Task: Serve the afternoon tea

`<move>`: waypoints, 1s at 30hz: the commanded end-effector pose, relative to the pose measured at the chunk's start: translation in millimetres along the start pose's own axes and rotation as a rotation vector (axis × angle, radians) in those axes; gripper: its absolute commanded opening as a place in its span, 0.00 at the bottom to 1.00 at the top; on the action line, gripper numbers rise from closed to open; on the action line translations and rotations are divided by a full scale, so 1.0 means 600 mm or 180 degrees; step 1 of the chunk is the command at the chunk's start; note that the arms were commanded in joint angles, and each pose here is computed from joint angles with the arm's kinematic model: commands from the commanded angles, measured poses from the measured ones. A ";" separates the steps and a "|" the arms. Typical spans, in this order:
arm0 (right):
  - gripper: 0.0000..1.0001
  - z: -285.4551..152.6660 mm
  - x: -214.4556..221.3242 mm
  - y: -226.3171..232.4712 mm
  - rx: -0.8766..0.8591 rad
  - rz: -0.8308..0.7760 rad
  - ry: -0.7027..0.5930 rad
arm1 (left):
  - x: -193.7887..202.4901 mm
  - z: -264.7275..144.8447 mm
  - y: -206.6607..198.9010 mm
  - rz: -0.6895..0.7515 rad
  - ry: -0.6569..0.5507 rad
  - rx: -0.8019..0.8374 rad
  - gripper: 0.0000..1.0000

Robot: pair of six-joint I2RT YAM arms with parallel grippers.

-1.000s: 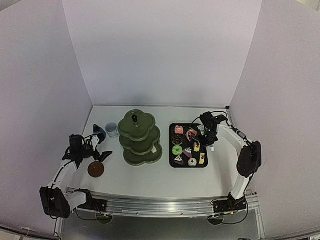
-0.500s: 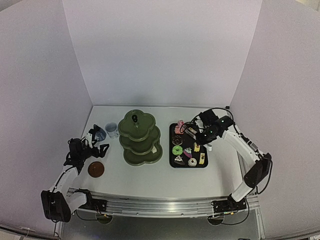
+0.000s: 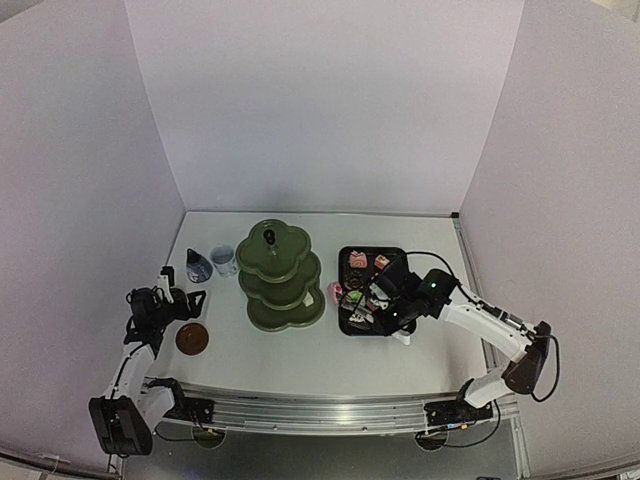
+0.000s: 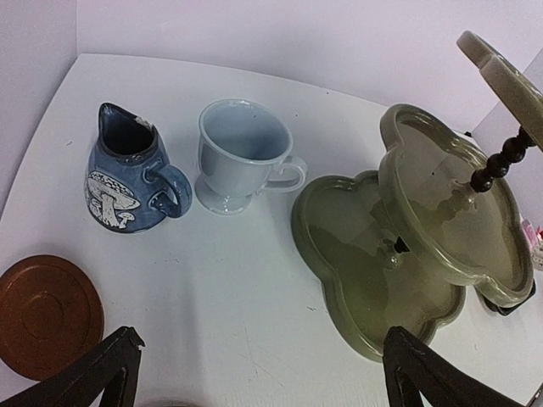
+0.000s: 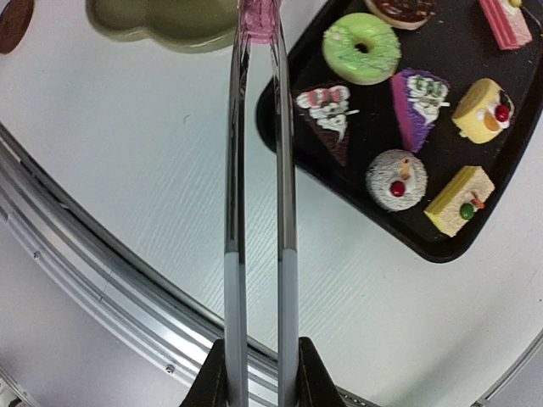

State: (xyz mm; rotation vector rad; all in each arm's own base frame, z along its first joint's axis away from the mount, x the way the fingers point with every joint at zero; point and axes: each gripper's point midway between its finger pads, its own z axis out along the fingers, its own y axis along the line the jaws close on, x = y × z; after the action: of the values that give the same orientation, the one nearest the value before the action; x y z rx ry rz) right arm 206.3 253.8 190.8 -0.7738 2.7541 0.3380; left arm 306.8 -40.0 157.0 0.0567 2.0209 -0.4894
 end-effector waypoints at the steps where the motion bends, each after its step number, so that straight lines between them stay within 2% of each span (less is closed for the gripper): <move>1: 0.00 -0.005 -0.003 0.061 -0.0166 -0.0113 -0.0201 | -0.017 -0.009 -0.010 0.0082 -0.0131 0.0072 1.00; 8: 0.00 0.038 -0.047 0.129 -0.0251 -0.0371 -0.0272 | -0.019 -0.018 -0.014 0.0100 -0.0270 0.0074 1.00; 19: 0.00 0.119 -0.108 0.174 -0.0285 -0.0526 -0.0090 | -0.025 0.000 -0.023 -0.0002 -0.0190 0.0262 1.00; 30: 0.00 0.183 -0.156 0.201 -0.0266 -0.0544 -0.0057 | -0.014 0.029 -0.095 0.0773 -0.0064 0.0921 0.99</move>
State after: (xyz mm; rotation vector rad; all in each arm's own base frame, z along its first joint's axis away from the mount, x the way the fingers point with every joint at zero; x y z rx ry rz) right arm 228.4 408.9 132.2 -1.0156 2.6899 0.3807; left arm 305.0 -77.4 146.0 0.2558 2.0028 -0.6289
